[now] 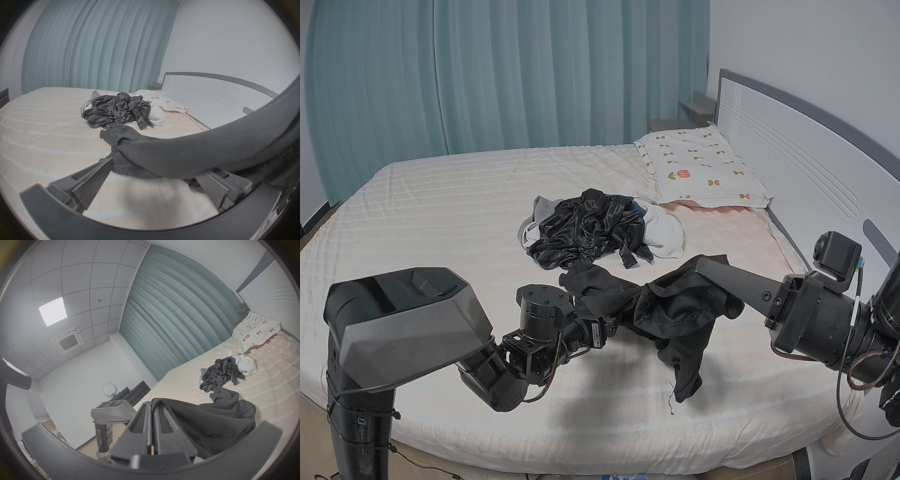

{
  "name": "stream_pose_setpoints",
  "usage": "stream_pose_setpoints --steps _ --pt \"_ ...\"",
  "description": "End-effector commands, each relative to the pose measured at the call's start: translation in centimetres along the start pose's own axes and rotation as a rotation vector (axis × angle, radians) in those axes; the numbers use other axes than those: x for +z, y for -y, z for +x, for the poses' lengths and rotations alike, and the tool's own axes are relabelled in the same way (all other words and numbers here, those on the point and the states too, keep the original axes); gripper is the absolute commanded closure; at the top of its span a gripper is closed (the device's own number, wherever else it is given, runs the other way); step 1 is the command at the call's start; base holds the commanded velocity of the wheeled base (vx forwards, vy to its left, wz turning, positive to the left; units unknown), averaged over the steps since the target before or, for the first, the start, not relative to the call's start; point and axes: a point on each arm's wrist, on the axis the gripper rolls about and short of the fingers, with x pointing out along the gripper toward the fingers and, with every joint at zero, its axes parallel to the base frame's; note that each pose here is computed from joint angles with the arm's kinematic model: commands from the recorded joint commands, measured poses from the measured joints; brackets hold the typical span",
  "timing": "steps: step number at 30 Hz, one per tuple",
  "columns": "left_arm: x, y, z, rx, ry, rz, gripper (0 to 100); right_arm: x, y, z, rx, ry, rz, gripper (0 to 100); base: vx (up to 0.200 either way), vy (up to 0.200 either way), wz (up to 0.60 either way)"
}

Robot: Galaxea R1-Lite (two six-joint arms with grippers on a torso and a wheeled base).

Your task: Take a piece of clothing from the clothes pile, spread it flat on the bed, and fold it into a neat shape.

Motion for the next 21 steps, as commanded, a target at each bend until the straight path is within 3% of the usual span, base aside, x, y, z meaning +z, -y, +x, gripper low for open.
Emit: stream_pose_setpoints --steps 1,12,13,16,21 --pt "-1.6 -0.6 1.5 0.016 -0.026 -0.009 0 0.3 -0.3 -0.2 0.012 0.013 -0.002 100 0.0 0.0 0.0" --pt "-4.0 -2.7 5.3 0.078 -0.03 -0.078 0 0.3 0.7 0.5 -0.024 0.011 -0.002 100 0.0 0.0 0.0" --pt "-4.5 -3.1 5.9 0.086 -0.029 -0.086 100 0.3 1.0 0.5 -0.038 0.012 -0.003 100 0.0 0.0 0.0" --pt "-4.5 -3.1 6.0 0.086 -0.029 -0.088 100 0.3 1.1 0.6 -0.04 0.012 -0.002 100 0.0 0.0 0.0" --pt "-3.3 -2.5 4.6 0.079 -0.02 -0.222 100 -0.4 3.1 1.4 -0.079 -0.041 0.009 100 0.0 0.0 0.0"
